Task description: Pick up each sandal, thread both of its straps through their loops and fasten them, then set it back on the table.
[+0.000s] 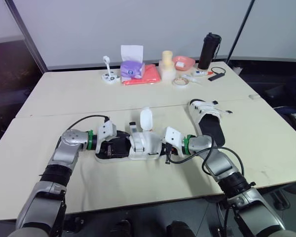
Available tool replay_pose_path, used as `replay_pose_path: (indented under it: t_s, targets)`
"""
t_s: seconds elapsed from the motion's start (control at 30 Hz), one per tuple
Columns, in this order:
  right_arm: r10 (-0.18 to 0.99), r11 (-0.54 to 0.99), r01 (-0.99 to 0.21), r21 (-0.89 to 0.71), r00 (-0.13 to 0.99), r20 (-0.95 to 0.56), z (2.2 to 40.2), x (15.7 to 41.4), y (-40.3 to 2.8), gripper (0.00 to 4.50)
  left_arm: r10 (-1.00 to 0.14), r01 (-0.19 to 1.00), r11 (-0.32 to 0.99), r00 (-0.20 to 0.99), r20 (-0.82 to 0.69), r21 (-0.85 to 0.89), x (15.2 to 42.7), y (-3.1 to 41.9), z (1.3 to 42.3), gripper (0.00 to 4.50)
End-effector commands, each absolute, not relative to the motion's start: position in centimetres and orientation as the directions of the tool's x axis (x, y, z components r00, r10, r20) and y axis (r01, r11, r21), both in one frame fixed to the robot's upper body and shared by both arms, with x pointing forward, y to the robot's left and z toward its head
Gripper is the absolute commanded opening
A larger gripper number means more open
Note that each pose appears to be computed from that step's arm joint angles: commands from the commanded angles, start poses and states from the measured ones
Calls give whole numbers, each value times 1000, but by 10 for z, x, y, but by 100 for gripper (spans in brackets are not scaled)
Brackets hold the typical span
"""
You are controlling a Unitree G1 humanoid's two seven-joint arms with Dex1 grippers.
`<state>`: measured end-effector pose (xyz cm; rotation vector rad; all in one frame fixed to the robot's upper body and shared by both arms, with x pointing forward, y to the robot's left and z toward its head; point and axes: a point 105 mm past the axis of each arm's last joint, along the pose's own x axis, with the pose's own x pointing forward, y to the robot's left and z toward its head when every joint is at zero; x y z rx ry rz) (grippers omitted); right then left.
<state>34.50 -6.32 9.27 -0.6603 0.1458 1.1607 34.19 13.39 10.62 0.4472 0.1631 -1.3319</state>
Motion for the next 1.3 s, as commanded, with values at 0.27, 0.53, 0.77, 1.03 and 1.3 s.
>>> replay_pose_path:
  t_s: [0.27,0.53,0.77,1.03,1.3]
  targets:
    - [756,229,-892,-391,416,-506,82,347,-79,0,-914,974,99,170,-369,204,332,120,102,429]
    - [758,226,-890,-396,416,-502,85,347,-78,0,-906,954,237,286,-312,186,354,145,141,429]
    - [762,217,-893,-395,408,-503,83,346,-74,0,-931,957,291,278,-238,-19,366,159,168,429]
    - [759,221,-890,-399,414,-503,84,346,-75,0,-899,881,437,423,-112,-182,409,109,165,429]
    - [755,232,-887,-399,423,-500,83,345,-76,0,-884,841,466,455,-109,-275,422,63,146,429]
